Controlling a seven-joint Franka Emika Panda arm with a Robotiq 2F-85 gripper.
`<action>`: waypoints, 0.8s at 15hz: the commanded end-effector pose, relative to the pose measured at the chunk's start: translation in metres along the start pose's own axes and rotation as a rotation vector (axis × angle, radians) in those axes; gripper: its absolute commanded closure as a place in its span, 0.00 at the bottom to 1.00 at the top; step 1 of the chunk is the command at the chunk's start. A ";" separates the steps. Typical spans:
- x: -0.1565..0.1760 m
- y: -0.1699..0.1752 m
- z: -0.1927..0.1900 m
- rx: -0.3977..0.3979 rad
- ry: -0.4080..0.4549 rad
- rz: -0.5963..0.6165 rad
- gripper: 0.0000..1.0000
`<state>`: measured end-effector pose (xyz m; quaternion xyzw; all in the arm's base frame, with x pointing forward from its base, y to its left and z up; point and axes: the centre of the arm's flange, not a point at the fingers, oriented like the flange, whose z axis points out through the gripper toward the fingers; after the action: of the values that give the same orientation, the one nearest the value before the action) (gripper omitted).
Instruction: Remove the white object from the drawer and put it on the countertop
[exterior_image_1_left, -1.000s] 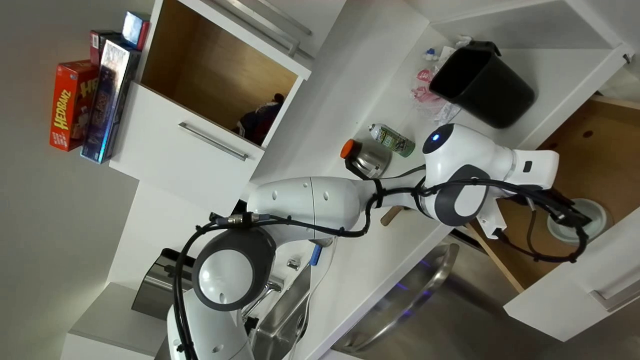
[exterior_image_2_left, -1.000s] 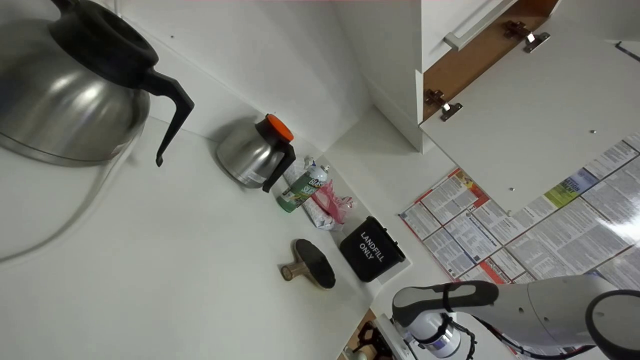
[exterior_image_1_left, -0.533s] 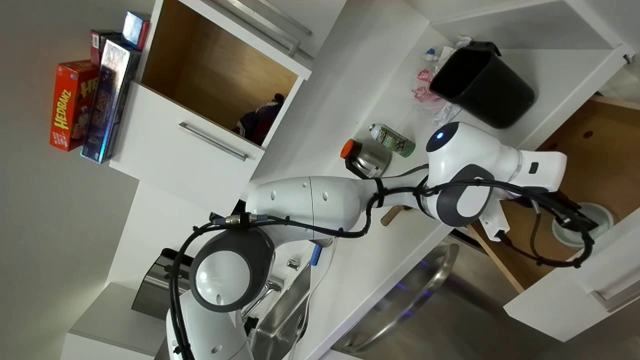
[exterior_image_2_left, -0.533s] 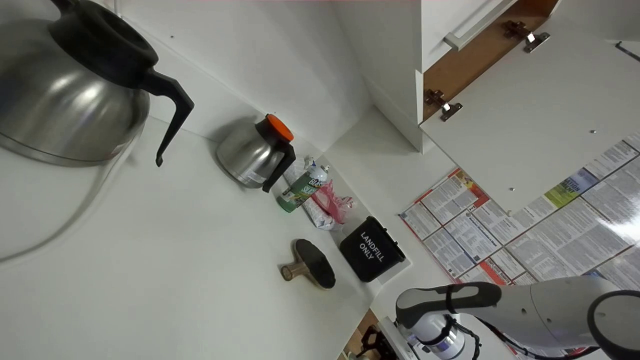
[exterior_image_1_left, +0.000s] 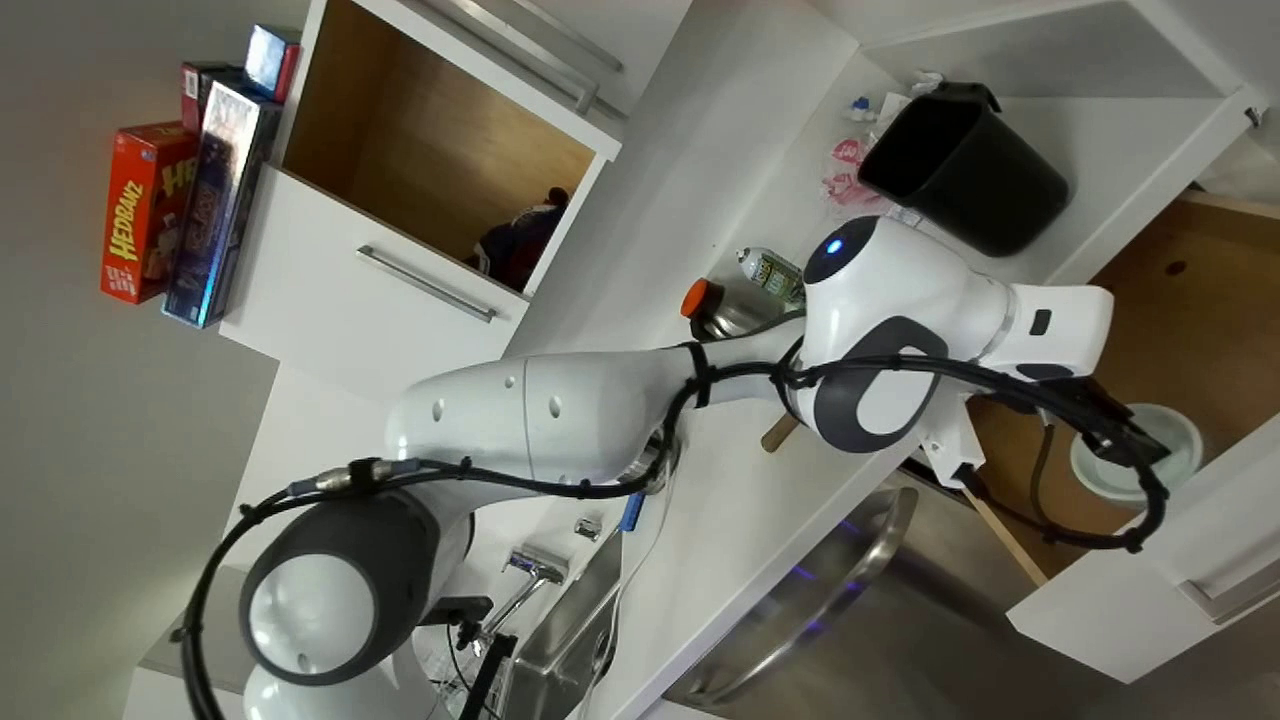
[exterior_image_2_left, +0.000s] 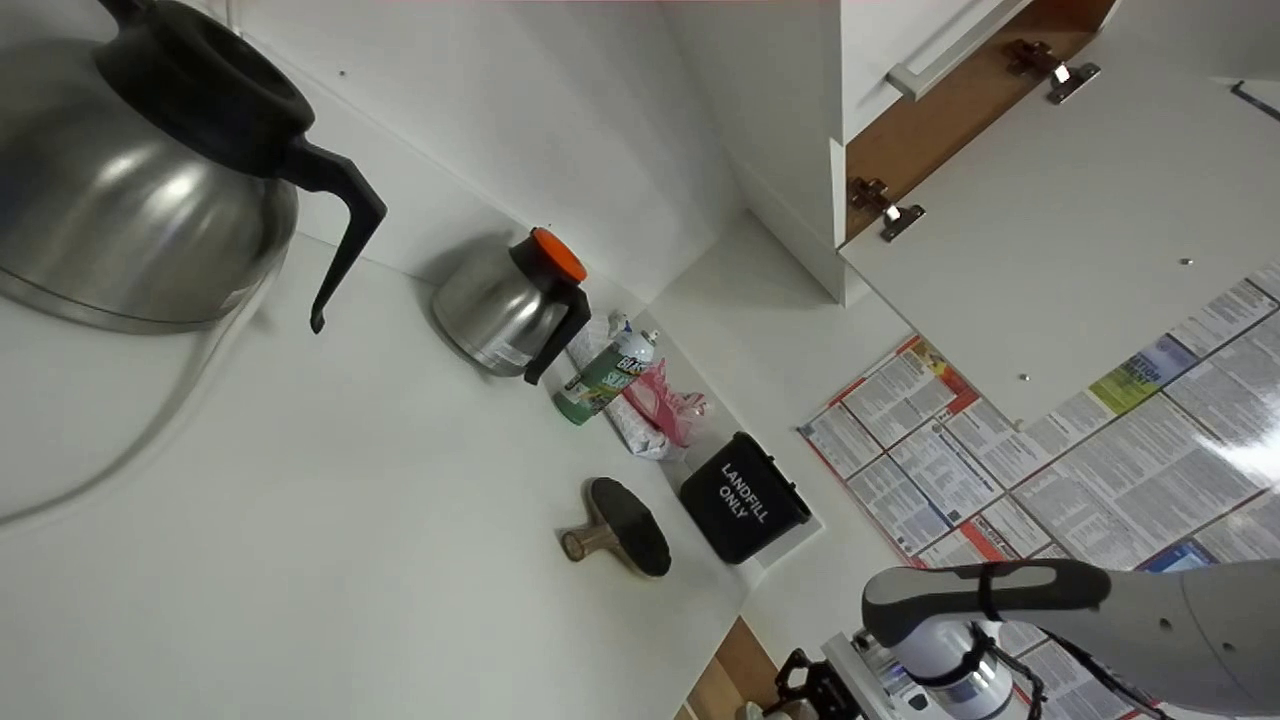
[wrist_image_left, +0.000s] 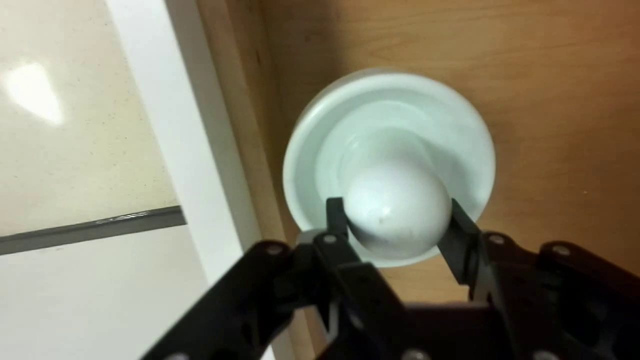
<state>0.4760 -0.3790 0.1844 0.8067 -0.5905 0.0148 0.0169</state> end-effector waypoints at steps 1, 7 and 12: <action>-0.029 0.032 -0.062 0.046 -0.028 -0.063 0.77; -0.090 0.044 -0.145 0.080 0.073 -0.239 0.77; -0.172 0.012 -0.194 0.079 0.155 -0.513 0.77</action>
<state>0.4264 -0.2722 0.3373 0.9053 -0.4162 0.0792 0.0308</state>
